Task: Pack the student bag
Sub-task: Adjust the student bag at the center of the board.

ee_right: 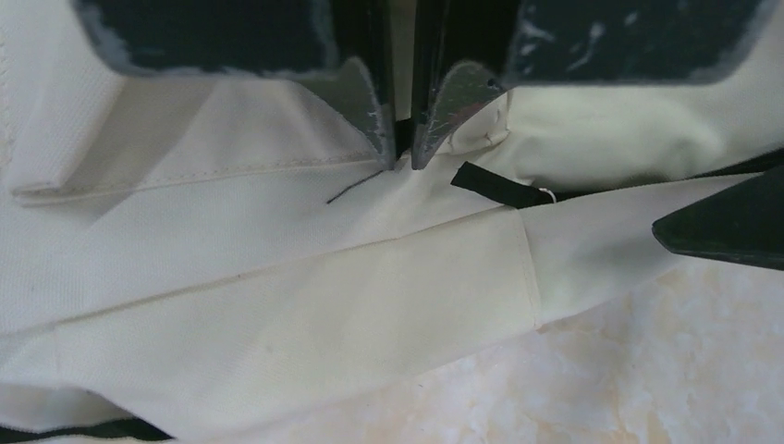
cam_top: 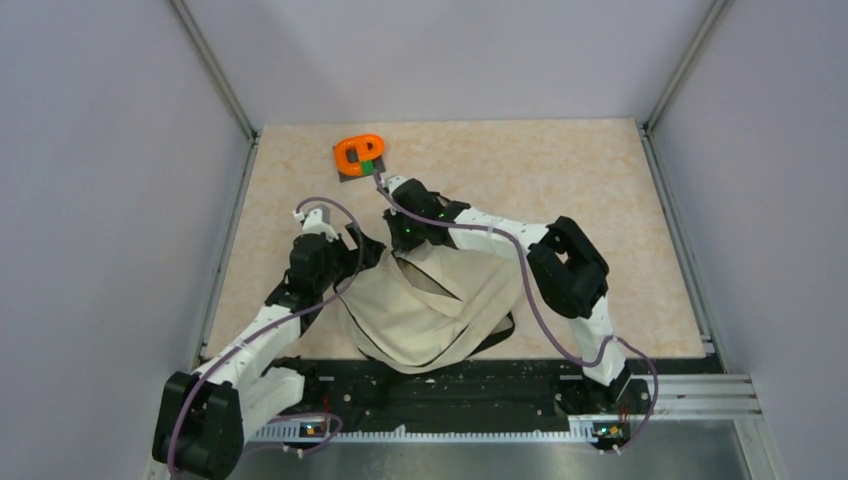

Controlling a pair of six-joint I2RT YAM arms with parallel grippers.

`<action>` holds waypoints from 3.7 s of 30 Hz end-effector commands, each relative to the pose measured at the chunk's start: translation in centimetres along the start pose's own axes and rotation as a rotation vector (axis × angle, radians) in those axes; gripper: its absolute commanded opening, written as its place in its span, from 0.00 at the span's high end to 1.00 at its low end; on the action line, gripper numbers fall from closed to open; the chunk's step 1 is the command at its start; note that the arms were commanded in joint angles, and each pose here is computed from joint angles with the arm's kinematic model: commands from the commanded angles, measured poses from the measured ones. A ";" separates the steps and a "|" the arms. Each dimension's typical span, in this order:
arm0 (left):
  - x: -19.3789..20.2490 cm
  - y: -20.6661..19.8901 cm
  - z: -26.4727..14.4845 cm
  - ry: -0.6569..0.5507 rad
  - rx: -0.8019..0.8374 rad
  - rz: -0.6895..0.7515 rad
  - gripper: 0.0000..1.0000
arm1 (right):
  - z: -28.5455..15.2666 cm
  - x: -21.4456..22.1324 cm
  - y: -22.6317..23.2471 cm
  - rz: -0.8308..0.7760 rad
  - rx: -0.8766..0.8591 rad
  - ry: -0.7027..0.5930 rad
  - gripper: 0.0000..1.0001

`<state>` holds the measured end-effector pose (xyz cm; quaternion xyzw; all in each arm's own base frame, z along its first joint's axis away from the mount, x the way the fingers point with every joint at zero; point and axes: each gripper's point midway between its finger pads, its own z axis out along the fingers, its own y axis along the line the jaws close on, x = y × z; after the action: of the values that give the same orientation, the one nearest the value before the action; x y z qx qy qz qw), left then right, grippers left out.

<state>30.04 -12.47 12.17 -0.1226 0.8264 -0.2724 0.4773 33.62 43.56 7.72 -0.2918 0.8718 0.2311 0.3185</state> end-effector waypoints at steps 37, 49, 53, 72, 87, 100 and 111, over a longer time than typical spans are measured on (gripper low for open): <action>4.6 2.4 6.6 0.261 -0.030 0.084 0.84 | -8.6 3.9 1.5 0.030 -0.062 -0.189 0.87; 3.2 -4.4 12.9 0.225 0.253 0.096 0.96 | -13.2 8.5 1.5 0.132 -0.025 -0.214 0.87; 0.5 -7.7 14.5 0.158 0.340 0.133 0.96 | -16.0 6.0 0.4 0.114 0.039 -0.280 0.70; 1.4 -12.4 7.7 0.264 0.259 0.065 0.28 | -17.5 -1.6 -15.6 0.186 0.337 -0.394 0.30; 8.4 -11.6 9.7 0.408 0.186 0.005 0.22 | -17.1 9.4 -19.3 0.416 0.442 -0.270 0.28; 7.1 -14.8 13.9 0.382 0.349 0.134 1.00 | -15.1 15.6 -10.7 0.486 0.117 -0.155 0.97; 6.6 -17.8 13.8 0.493 0.684 0.559 1.00 | -16.8 13.8 -3.6 0.419 0.011 -0.193 0.94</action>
<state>37.19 -33.74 9.82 0.2188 0.8349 -0.4102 0.2945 22.89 24.23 6.76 -0.0503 0.8834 0.2710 0.3789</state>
